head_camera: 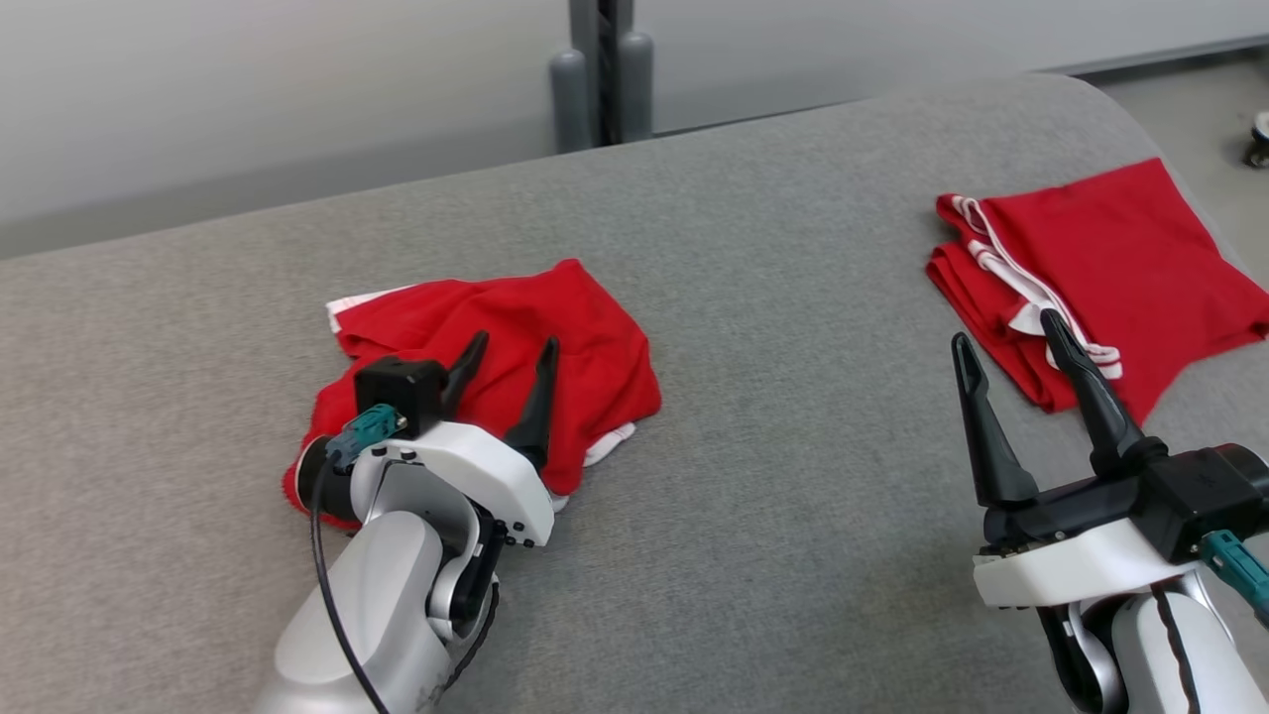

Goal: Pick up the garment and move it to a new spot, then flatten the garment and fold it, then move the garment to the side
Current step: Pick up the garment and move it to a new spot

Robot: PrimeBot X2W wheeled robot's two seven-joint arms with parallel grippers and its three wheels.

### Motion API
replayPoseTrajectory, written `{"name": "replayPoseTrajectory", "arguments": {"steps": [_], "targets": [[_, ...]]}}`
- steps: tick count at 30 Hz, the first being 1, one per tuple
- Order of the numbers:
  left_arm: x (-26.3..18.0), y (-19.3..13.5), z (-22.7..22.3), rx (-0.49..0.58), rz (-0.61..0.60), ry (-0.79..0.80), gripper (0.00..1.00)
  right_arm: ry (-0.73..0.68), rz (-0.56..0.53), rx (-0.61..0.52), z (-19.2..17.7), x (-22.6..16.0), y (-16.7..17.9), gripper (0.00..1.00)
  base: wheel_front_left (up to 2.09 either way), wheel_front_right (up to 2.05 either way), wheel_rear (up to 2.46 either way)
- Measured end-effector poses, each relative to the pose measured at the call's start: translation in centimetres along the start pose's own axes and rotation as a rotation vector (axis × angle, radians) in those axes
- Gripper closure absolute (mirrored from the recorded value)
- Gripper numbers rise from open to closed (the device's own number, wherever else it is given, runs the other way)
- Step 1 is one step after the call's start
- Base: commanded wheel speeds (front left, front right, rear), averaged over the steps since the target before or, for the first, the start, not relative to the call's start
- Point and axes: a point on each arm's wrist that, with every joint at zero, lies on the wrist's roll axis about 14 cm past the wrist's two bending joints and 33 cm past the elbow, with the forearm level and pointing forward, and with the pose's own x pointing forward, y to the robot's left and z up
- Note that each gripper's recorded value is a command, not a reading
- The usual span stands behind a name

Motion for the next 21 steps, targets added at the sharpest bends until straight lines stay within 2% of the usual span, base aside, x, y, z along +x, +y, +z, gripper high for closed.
{"name": "replayPoseTrajectory", "arguments": {"steps": [9,14,17,21], "targets": [[-3.9,4.6,5.8,0.014,0.138,-0.217,0.00,-0.041,0.076,0.005,1.3,0.5,2.1,0.00,0.00,0.00,0.00],[-8.1,7.6,5.8,0.008,0.251,-0.264,0.00,-0.054,0.126,0.016,1.7,0.3,3.7,0.00,0.00,0.00,0.00],[-11.0,9.9,5.0,0.095,0.339,-0.253,0.00,-0.059,0.159,0.025,1.8,0.3,4.8,0.00,0.00,0.00,0.00],[-14.1,10.9,3.8,0.099,0.411,-0.251,0.00,-0.060,0.192,0.034,1.9,0.1,5.9,0.00,0.00,0.00,0.00]]}}
